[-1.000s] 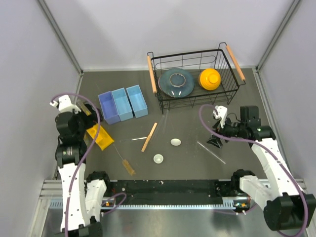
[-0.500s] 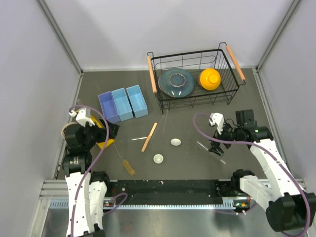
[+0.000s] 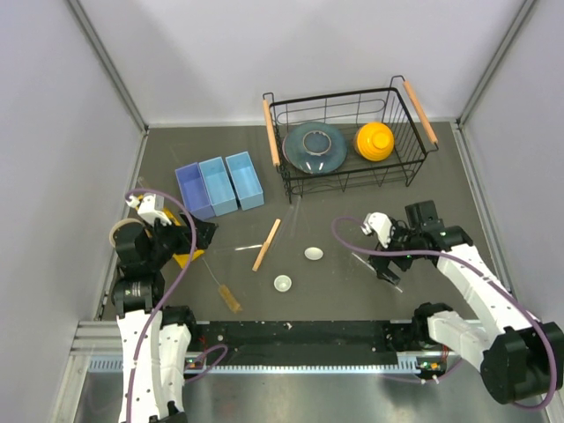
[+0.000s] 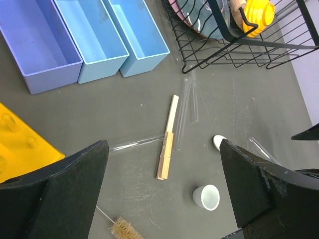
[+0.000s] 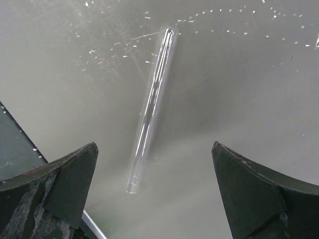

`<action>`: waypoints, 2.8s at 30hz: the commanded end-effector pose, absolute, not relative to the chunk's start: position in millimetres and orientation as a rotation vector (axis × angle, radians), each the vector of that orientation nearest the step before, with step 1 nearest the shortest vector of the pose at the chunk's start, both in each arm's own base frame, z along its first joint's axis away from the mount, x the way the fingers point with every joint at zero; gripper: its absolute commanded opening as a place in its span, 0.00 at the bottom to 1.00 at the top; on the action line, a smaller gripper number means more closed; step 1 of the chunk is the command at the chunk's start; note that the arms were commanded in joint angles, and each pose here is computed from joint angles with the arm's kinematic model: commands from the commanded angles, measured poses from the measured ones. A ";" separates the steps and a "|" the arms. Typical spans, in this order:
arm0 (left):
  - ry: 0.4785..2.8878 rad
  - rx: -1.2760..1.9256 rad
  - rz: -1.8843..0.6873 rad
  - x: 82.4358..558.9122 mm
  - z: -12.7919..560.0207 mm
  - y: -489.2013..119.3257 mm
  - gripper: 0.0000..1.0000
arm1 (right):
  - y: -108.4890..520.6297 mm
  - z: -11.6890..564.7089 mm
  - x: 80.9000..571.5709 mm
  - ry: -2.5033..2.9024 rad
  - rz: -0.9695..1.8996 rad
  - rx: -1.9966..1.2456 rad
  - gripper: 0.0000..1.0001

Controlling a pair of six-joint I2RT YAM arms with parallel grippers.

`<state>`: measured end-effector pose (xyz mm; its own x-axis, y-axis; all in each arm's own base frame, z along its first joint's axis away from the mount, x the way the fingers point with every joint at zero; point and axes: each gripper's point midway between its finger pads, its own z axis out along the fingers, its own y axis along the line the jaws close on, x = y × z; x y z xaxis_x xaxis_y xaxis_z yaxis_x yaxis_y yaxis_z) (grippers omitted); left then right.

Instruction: Organize the chemistry lab equipment

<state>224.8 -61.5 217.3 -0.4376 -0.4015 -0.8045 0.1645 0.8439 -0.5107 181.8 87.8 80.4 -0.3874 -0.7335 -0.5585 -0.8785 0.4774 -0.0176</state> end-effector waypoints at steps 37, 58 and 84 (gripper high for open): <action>1.870 -0.133 -0.684 228.9 228.2 -67.8 0.99 | 92.5 35.1 207.6 2.270 0.295 -1.343 0.98; 1.866 -0.131 -0.683 228.9 228.7 -67.8 0.99 | 85.6 16.5 209.2 2.369 0.222 -1.325 0.63; 1.805 -0.095 -1.406 193.6 236.7 -178.8 0.89 | 144.9 75.2 202.3 2.178 0.635 -1.263 0.14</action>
